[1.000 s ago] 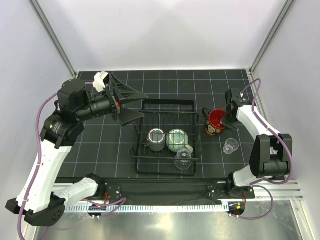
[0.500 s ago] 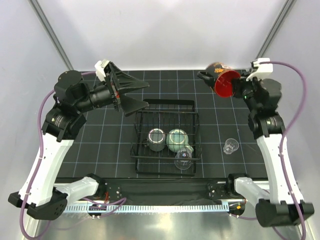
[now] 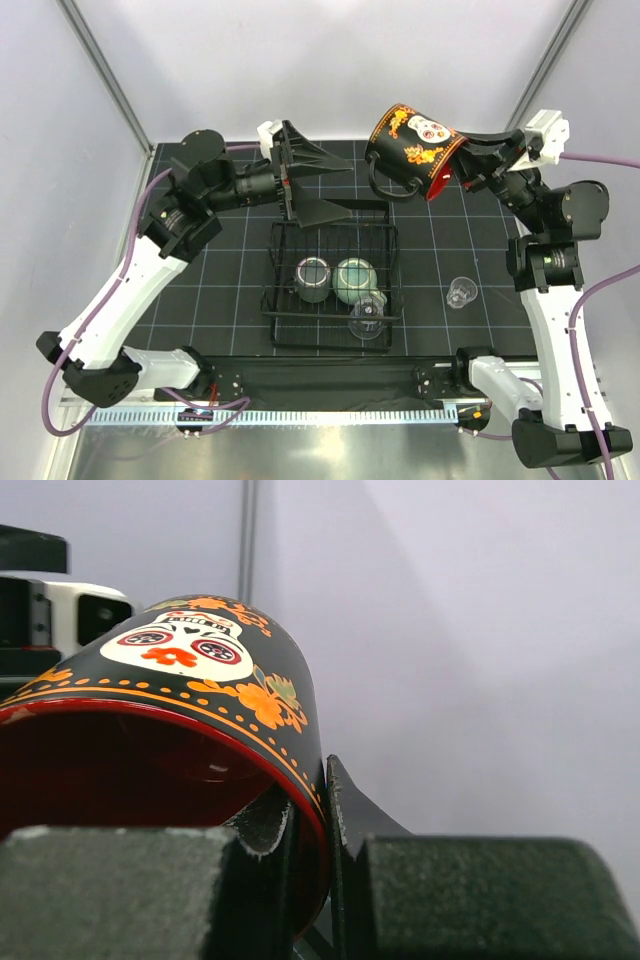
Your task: Load the cups into the dish rack
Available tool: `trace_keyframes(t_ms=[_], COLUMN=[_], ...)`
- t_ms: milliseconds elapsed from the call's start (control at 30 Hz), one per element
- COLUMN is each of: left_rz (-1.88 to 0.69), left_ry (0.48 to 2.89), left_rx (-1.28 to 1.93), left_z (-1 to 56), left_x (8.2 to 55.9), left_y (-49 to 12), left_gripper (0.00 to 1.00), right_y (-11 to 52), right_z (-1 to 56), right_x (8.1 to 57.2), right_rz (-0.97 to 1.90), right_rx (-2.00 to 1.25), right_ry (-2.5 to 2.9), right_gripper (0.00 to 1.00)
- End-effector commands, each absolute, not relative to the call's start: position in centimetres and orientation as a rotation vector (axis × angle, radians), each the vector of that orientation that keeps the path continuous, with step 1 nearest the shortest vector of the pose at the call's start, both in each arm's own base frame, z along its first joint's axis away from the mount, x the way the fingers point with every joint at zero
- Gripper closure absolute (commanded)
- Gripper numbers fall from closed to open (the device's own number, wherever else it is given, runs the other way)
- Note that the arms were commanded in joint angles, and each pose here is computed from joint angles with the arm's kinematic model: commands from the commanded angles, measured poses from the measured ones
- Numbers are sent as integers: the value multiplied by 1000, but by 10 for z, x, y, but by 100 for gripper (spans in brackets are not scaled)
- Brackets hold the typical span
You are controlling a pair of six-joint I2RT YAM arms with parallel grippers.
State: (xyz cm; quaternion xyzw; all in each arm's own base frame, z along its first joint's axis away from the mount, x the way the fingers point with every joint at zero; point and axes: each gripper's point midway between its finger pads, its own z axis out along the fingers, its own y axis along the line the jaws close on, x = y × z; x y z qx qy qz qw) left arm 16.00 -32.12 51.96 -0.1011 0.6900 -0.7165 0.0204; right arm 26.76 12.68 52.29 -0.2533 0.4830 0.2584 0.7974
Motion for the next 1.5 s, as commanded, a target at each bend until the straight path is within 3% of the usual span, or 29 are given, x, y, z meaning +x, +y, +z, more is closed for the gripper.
trace_keyframes(t_ms=[0,267,600,1033,1400,1467], left_rz=[-2334,-2355,-2337,-2328,-2317,-2312], left_ry=[2008,2017,2021,2043,2029,2030], left_rx=[-240,-223,-239,-165,-136,-138], left_z=[559,560,555,554,559,558], left_x=[145,145,143,131,128,128], left_y=[-318,-346,-370,-384,-386,-386], left_gripper=[8,17,38,41,56,64], right_y=[135,141,138,143,152,153], right_z=[594,588,582,578,577,579], right_x=[199,191,195,205,205,204], right_rz=[590,658,635,650,653,653], right_rx=[-613,-602,-569,-568,-590,-591], right_ry=[736,738,782,825,841,837], right_gripper=[96,96,96,96,96,96])
